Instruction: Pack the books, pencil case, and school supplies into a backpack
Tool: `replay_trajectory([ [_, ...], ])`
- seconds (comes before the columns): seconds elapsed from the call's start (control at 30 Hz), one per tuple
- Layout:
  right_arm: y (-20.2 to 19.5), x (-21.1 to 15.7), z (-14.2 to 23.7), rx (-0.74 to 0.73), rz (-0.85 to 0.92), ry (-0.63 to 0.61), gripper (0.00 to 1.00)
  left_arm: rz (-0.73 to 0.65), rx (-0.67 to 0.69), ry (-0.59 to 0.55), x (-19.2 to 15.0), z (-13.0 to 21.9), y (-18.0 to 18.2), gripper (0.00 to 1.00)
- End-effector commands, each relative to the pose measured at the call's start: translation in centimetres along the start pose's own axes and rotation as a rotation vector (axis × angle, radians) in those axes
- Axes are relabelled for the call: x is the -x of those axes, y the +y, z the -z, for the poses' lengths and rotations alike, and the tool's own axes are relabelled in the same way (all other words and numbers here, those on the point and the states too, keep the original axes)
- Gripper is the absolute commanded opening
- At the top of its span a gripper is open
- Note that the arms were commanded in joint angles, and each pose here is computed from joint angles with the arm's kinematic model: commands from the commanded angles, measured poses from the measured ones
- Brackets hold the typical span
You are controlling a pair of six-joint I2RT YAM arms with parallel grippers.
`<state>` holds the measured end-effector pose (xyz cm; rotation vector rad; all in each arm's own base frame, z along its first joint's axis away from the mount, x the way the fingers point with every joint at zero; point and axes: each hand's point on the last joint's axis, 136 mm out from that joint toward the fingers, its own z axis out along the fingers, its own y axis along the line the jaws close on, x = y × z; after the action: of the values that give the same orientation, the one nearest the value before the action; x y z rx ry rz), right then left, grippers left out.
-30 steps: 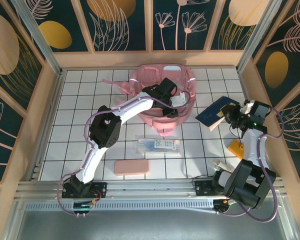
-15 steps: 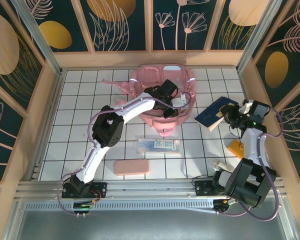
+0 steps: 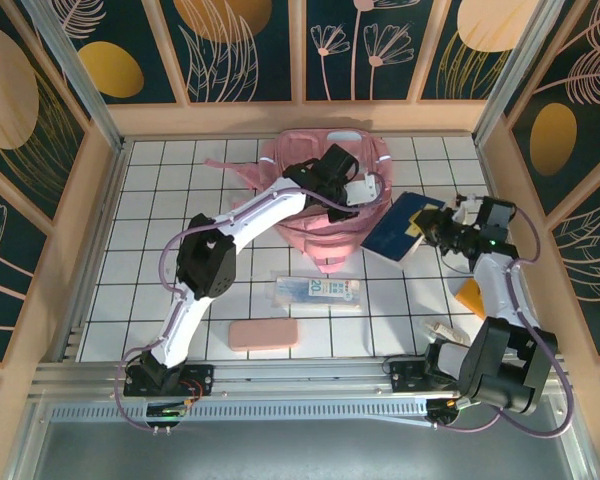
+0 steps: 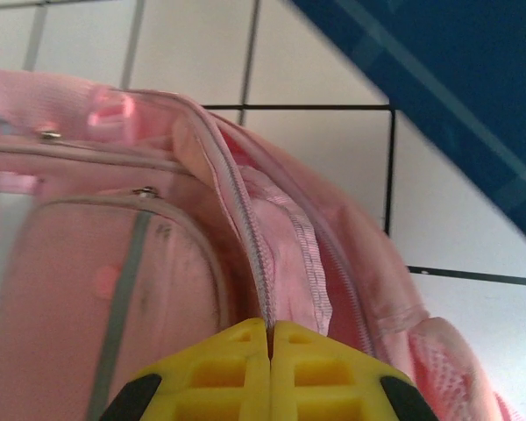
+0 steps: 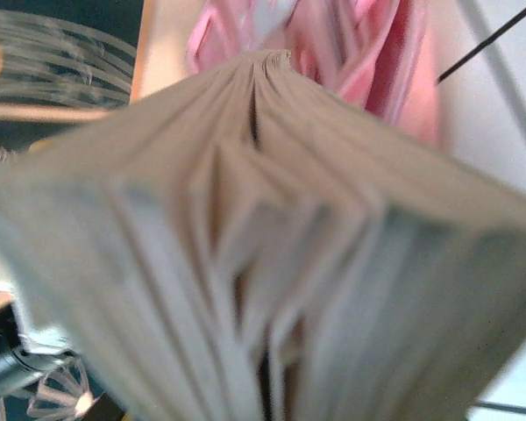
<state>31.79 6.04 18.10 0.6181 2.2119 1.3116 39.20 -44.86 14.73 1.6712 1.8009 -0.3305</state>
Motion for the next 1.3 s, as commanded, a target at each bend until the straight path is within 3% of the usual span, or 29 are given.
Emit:
replay_trajectory([
  [0.0,1.7,-2.5,-1.1,0.109,-0.01,0.117,0.0,-0.063,0.295,-0.116,6.3,7.0,4.7,0.0],
  [0.17,2.0,-4.0,-2.3,0.19,-0.045,0.178,0.0,-0.06,0.545,-0.252,10.7,13.2,7.8,0.0],
  [0.33,3.4,-5.6,-5.1,0.22,-0.024,0.243,0.0,-0.164,0.623,-0.315,13.5,16.0,6.9,0.0],
  [0.5,4.9,-4.3,-7.4,0.24,-0.024,0.153,0.0,-0.215,0.703,-0.339,15.4,17.9,6.1,0.0],
  [0.8,6.4,-0.7,-13.6,0.304,-0.053,0.116,0.0,-0.213,0.741,-0.427,17.5,20.3,4.8,0.0],
  [1.13,2.6,0.9,-19.8,0.257,0.03,0.146,0.0,-0.244,0.753,-0.447,17.8,21.3,3.6,0.0],
  [1.17,2.1,1.0,-20.2,0.236,0.034,0.145,0.04,-0.242,0.755,-0.447,17.6,21.4,3.6,0.0],
  [1.23,1.0,1.3,-20.8,0.173,0.037,0.137,0.23,-0.239,0.759,-0.445,17.3,21.4,3.6,0.0],
  [1.27,0.3,1.4,-20.9,0.145,0.031,0.131,0.28,-0.236,0.761,-0.445,17.3,21.4,3.6,0.0],
])
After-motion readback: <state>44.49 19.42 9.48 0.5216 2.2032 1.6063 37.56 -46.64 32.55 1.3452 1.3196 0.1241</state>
